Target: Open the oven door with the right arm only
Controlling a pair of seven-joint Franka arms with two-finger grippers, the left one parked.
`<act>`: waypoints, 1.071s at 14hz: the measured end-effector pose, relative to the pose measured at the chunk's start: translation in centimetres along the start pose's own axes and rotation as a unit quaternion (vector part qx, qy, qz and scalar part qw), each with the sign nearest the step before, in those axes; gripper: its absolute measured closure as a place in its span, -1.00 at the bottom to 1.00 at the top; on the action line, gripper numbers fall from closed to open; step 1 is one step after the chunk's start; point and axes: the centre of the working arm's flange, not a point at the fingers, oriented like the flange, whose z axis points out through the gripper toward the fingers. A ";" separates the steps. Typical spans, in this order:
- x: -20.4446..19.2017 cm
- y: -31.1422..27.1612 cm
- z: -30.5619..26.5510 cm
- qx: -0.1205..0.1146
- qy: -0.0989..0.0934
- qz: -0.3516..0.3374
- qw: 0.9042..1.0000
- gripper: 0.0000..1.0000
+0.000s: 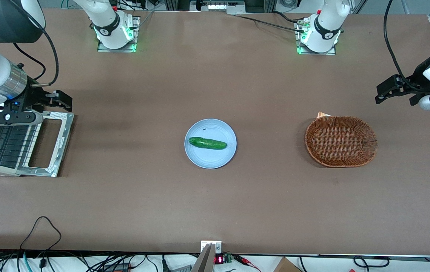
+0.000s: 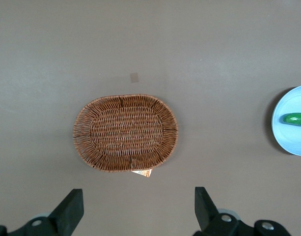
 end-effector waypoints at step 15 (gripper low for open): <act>0.1 0.0 0.0 -0.001 0.000 -0.008 1.000 -1.00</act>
